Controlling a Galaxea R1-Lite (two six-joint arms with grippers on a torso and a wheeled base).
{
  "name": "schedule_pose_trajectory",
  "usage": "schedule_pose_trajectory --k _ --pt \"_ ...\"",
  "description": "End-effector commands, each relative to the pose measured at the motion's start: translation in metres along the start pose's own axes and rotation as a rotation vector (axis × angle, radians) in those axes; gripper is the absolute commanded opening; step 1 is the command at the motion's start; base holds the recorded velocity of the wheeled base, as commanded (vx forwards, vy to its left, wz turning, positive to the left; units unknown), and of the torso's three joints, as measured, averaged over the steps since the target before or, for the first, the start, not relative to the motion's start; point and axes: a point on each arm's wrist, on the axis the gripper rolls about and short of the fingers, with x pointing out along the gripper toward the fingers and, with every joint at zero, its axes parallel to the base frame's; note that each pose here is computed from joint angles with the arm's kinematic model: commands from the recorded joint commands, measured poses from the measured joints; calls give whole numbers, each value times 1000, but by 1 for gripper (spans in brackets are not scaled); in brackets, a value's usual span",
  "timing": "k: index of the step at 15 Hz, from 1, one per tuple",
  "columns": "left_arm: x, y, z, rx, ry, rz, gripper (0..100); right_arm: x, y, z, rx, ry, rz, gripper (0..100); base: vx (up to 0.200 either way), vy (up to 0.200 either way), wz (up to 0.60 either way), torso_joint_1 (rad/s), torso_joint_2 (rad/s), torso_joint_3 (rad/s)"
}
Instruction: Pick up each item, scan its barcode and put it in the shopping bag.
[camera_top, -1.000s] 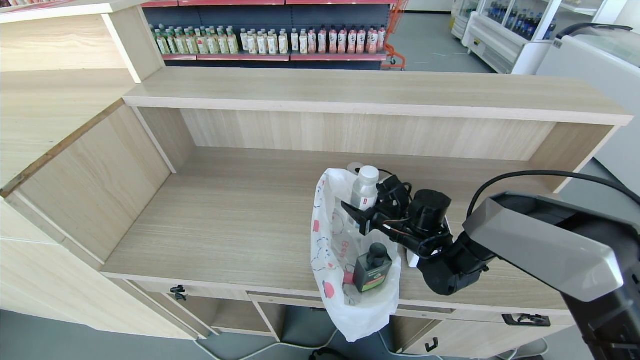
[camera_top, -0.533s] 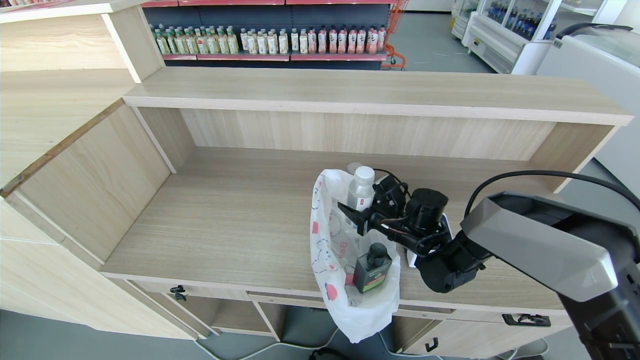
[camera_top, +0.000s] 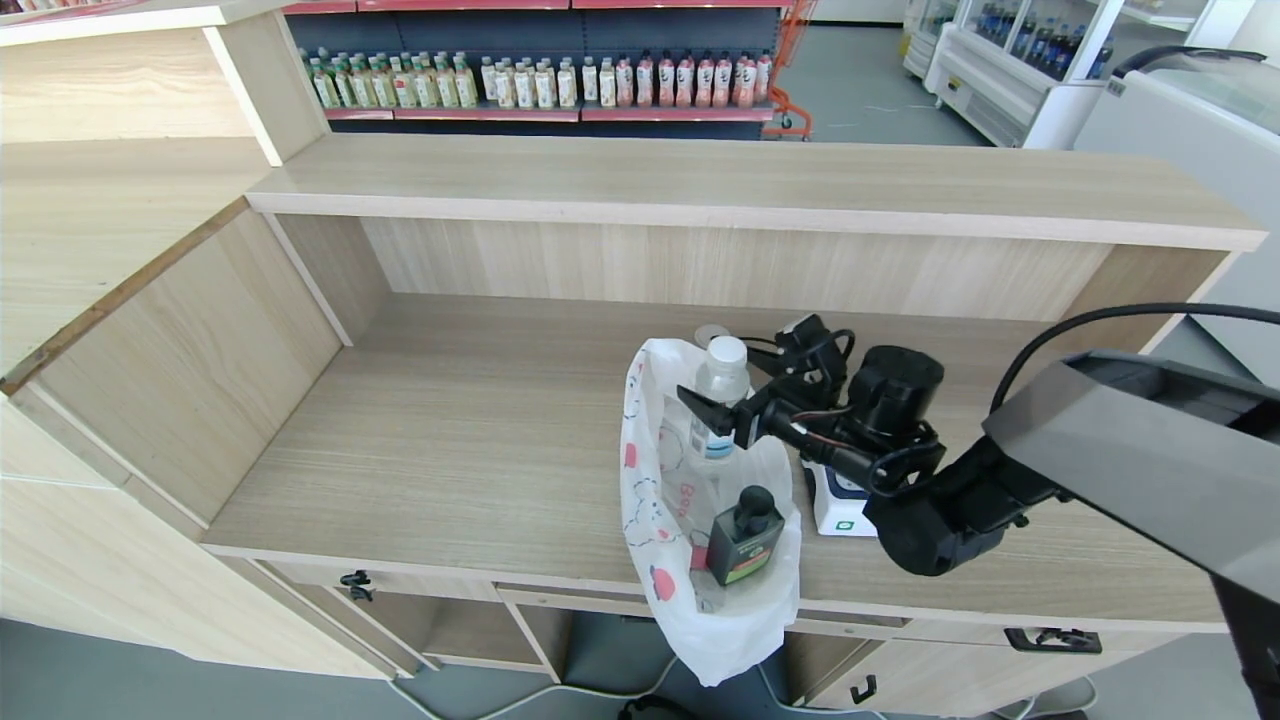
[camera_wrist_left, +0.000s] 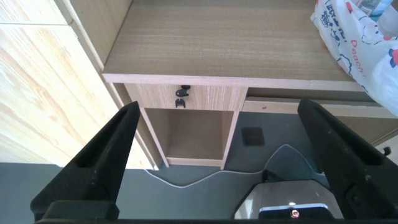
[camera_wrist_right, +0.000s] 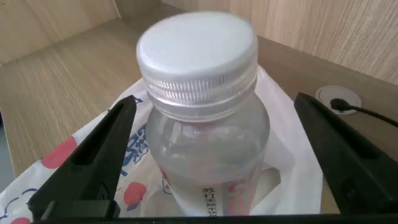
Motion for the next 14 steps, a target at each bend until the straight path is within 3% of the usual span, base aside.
schedule_pose_trajectory --k 1,2,3,5,7,8,9,11,14 --pt "0 0 0 0 -1 -1 100 -26 0 55 -28 -72 -18 100 0 0 0 0 0 0" --pt "0 0 0 0 -1 -1 100 -32 -1 62 -32 -78 -25 100 0 0 0 0 0 0" --pt "0 0 0 0 0 0 100 -60 -5 90 -41 -87 -58 100 0 0 0 0 0 0" --pt "0 0 0 0 0 0 100 -101 -9 117 -43 -60 -116 100 0 0 0 0 0 0" --pt "0 0 0 0 0 0 100 -144 -15 128 -49 -25 -268 100 0 0 0 0 0 0" --pt "0 0 0 0 0 0 100 -152 -15 129 -49 -19 -306 100 0 0 0 0 0 0" --pt "0 0 0 0 -1 -1 100 -186 -11 124 -43 30 -488 100 0 0 0 0 0 0" --pt "0 0 0 0 0 0 100 -228 -4 102 -12 157 -665 100 0 0 0 0 0 0" --pt "0 0 0 0 0 0 100 -272 22 90 25 224 -741 100 0 0 0 0 0 0"
